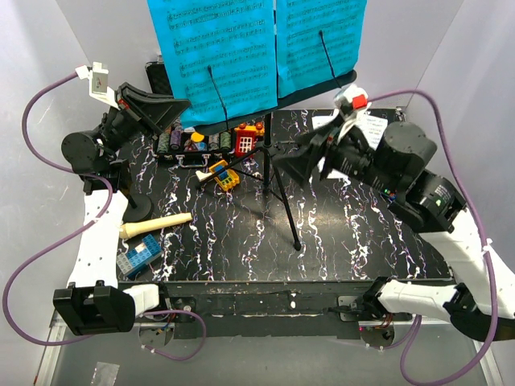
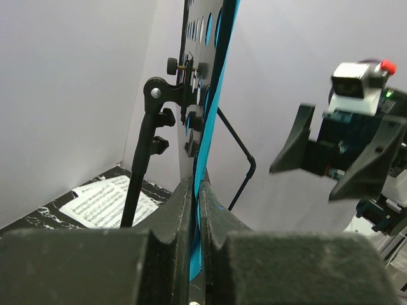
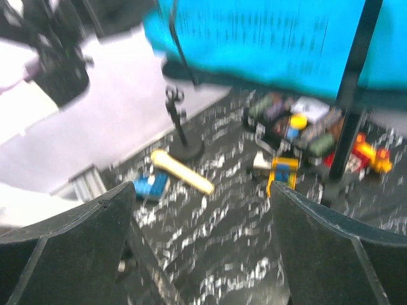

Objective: Pack up the instrument practice props
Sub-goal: Pick up the sheet music from the music stand.

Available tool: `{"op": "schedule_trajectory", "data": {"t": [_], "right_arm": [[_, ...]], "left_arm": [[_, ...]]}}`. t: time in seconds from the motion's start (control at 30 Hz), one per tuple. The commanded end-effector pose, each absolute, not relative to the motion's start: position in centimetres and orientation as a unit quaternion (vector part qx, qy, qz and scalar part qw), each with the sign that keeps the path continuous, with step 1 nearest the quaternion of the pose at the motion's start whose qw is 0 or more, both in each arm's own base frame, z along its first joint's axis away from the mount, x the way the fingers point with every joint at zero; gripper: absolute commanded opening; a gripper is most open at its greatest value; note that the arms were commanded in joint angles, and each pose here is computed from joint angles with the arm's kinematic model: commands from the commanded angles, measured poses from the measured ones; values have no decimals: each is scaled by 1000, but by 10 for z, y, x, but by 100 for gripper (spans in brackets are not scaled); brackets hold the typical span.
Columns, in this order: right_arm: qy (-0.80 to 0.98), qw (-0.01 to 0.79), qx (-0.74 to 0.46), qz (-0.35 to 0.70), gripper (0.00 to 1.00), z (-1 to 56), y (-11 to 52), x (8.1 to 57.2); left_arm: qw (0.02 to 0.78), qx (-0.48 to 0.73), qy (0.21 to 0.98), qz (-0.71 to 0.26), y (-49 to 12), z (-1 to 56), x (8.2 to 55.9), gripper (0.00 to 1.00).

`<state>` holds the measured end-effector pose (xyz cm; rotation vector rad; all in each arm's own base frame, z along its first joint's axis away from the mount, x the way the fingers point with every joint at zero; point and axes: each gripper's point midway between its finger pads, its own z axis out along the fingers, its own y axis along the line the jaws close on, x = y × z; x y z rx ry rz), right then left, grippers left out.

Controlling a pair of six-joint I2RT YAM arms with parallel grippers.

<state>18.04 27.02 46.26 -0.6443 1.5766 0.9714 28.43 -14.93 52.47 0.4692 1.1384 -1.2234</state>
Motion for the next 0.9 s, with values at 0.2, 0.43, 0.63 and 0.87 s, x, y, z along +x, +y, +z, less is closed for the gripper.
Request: {"op": "schedule_trajectory", "data": {"t": [0.2,0.43,0.63,0.87], "right_arm": [[573,646,-258,434,95,578,309,215],[575,645,-259,432,93,578,347,238],[565,648,-257,441,91,584,368,247],[563,648,-259,442,85,586,376,251]], "left_arm": [[637,213,498,-548,-153,521,269,5],[634,216,497,-552,-156,519,267,2],[627,225,498,-555,-160,519,265,0],[623,226,500,-557,-163,516,266,0]]}}
